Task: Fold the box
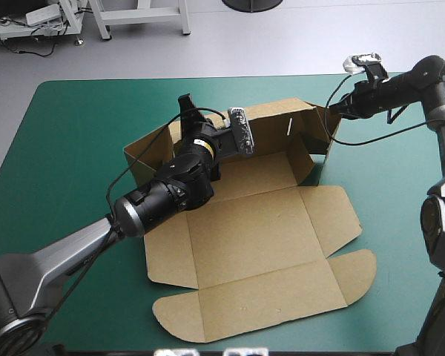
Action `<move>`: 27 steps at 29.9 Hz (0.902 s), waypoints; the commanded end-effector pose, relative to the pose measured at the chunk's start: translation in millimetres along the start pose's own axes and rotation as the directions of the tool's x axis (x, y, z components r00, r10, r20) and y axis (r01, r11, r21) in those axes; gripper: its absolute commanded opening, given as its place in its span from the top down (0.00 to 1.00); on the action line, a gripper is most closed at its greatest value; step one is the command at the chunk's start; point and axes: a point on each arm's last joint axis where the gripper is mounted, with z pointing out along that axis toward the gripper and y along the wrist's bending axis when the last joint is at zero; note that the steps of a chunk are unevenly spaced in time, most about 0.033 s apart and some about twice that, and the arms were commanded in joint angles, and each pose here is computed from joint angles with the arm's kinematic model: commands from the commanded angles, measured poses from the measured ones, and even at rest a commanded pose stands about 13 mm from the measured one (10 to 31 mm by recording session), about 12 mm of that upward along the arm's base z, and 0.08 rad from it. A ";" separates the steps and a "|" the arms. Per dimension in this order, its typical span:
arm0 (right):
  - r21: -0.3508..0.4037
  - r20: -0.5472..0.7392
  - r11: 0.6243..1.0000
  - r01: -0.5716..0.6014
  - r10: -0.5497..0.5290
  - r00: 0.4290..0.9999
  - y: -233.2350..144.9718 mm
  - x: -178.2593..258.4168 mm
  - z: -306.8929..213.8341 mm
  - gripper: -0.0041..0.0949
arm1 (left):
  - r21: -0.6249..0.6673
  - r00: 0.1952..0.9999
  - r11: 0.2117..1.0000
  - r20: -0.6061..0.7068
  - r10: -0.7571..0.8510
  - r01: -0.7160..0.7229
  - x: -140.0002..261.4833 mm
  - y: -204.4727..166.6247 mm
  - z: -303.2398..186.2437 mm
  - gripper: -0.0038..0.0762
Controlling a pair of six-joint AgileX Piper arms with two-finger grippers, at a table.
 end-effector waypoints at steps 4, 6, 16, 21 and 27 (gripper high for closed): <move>-0.022 0.114 0.999 0.040 -0.037 0.993 24.8 -17.1 -30.3 0.98 | -0.097 0.991 0.994 0.126 -0.043 0.056 -9.2 26.2 -21.9 0.96; -0.021 0.114 0.999 0.040 -0.037 0.993 24.8 -17.1 -30.3 0.98 | -0.095 0.990 0.994 0.134 -0.047 0.060 -9.9 26.1 -22.0 0.96; -0.059 0.071 0.998 0.013 -0.009 0.997 28.0 -13.2 -30.1 0.98 | -0.093 0.987 0.991 0.135 -0.083 0.096 -9.9 25.9 -21.4 0.96; -0.092 0.091 0.995 -0.035 0.043 0.995 34.0 -16.2 -32.7 0.98 | -0.094 0.988 0.991 0.130 -0.083 0.096 -9.4 26.0 -21.3 0.96; -0.075 0.059 0.997 -0.020 0.024 0.998 56.9 -19.7 -30.3 0.98 | -0.095 0.989 0.991 0.125 -0.084 0.096 -9.0 26.0 -21.3 0.96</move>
